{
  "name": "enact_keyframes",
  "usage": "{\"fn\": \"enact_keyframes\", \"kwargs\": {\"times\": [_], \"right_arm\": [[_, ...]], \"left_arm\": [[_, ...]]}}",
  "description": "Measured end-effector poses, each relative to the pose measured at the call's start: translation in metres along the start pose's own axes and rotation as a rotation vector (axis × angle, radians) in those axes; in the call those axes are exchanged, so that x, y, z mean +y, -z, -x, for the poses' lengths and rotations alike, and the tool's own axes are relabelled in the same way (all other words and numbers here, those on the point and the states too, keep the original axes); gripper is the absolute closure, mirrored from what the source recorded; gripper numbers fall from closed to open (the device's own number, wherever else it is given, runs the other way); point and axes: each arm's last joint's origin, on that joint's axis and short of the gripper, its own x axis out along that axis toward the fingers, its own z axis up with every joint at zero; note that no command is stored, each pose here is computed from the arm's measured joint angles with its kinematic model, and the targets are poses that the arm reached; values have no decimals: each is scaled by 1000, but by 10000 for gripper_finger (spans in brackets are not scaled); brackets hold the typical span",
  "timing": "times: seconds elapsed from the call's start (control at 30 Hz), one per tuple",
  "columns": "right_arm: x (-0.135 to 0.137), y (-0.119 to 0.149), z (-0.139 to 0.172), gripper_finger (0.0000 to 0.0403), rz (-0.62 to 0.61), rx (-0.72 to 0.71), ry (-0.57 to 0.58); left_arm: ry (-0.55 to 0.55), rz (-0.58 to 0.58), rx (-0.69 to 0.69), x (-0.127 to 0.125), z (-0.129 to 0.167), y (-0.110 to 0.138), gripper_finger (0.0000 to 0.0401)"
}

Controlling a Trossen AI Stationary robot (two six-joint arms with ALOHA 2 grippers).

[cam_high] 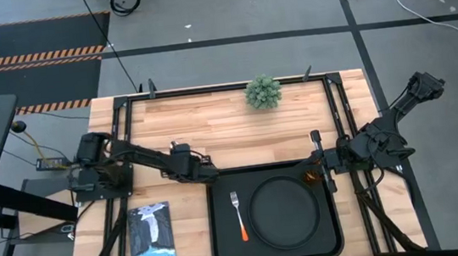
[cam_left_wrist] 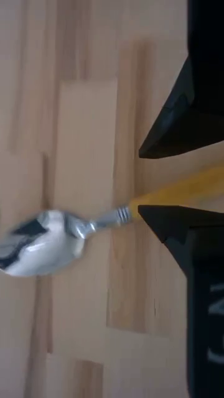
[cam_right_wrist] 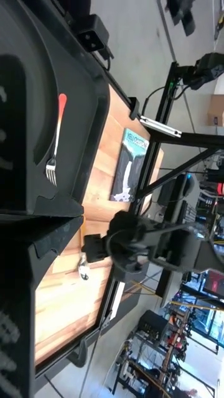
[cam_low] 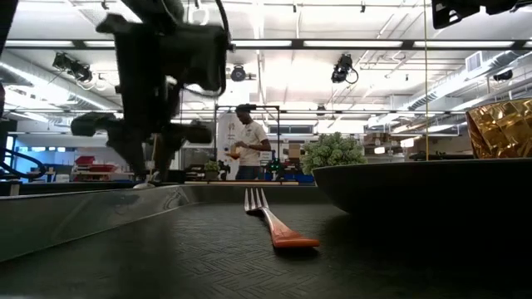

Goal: Pick and place plate/cup/fork/spoon on tray
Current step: Put the yellow spoon to the left orange fork on the black tray

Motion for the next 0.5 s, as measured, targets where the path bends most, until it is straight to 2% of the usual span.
{"fn": "enact_keyframes", "kwargs": {"times": [0.3,0.5], "right_arm": [[0,0,0,396,-1,-2,-9],[0,0,0,396,-1,-2,-9]], "left_arm": [[-75,27,24,-4,-21,3,211],[-95,17,58,-3,-22,4,201]]}}
